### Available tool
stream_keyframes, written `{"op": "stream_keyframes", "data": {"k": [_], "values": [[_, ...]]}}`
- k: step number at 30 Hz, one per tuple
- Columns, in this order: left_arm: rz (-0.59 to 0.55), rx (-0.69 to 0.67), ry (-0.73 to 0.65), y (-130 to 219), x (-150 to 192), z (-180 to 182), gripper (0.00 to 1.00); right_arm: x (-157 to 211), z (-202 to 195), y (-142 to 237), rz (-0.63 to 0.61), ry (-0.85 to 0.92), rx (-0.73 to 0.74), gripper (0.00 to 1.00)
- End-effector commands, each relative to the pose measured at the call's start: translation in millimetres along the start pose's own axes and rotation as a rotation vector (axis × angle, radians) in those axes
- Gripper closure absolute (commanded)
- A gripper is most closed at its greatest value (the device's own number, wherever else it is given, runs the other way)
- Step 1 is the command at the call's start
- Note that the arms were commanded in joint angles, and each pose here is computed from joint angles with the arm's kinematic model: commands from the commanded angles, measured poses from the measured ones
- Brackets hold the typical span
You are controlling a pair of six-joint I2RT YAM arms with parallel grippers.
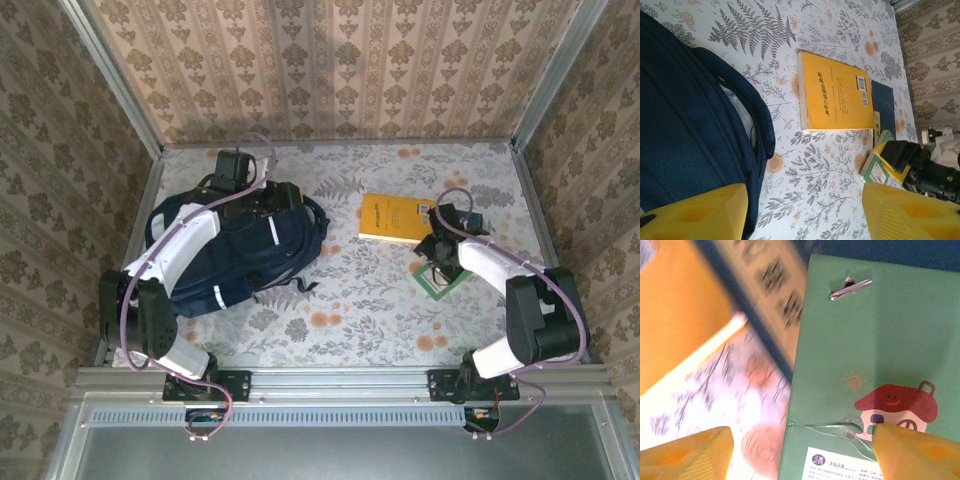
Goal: Pack the student bag
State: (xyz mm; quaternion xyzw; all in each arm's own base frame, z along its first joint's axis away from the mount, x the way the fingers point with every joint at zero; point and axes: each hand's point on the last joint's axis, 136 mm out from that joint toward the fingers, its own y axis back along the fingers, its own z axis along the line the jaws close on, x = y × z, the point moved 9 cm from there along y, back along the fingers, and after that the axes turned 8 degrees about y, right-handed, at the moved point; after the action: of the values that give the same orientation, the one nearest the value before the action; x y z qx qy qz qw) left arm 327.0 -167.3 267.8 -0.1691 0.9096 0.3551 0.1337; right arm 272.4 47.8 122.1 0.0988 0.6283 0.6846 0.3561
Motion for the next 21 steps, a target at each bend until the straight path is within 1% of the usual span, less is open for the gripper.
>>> {"op": "stream_keyframes", "data": {"k": [1, 4, 6, 7, 9, 11, 13, 15, 17, 21], "values": [[0.002, 0.033, -0.015, 0.8, 2.4, -3.8, 0.37, 43.8, 2.1, -5.7, 0.131, -0.013, -0.021, 0.24], [0.019, 0.033, -0.018, -3.6, 5.0, -4.2, 0.37, 72.7, 10.0, -11.0, 0.178, 0.01, -0.041, 0.24], [0.033, 0.035, -0.03, -7.1, 7.7, -5.4, 0.4, 90.0, 17.6, -14.5, 0.214, 0.036, -0.071, 0.25], [0.045, 0.037, -0.04, -9.9, 9.9, -7.0, 0.41, 98.2, 24.6, -15.6, 0.235, 0.066, -0.105, 0.25], [0.066, 0.035, -0.055, -15.3, 13.6, -8.8, 0.45, 111.4, 44.2, -14.8, 0.295, 0.149, -0.248, 0.26], [0.09, 0.03, -0.07, -21.1, 18.2, -10.8, 0.47, 117.8, 56.4, -7.3, 0.338, 0.21, -0.318, 0.26], [0.109, 0.022, -0.084, -25.8, 22.3, -12.9, 0.48, 114.4, 60.0, 4.3, 0.32, 0.262, -0.332, 0.26], [0.115, 0.008, -0.084, -27.9, 22.9, -11.3, 0.48, 102.5, 57.2, 17.6, 0.258, 0.297, -0.315, 0.26], [0.154, 0.022, -0.097, -34.9, 33.1, -19.5, 0.47, 87.9, 53.4, 29.7, 0.2, 0.326, -0.329, 0.25], [0.231, 0.063, -0.059, -49.9, 48.7, -27.7, 0.43, 59.7, 49.1, 41.7, 0.125, 0.336, -0.413, 0.24]]}}
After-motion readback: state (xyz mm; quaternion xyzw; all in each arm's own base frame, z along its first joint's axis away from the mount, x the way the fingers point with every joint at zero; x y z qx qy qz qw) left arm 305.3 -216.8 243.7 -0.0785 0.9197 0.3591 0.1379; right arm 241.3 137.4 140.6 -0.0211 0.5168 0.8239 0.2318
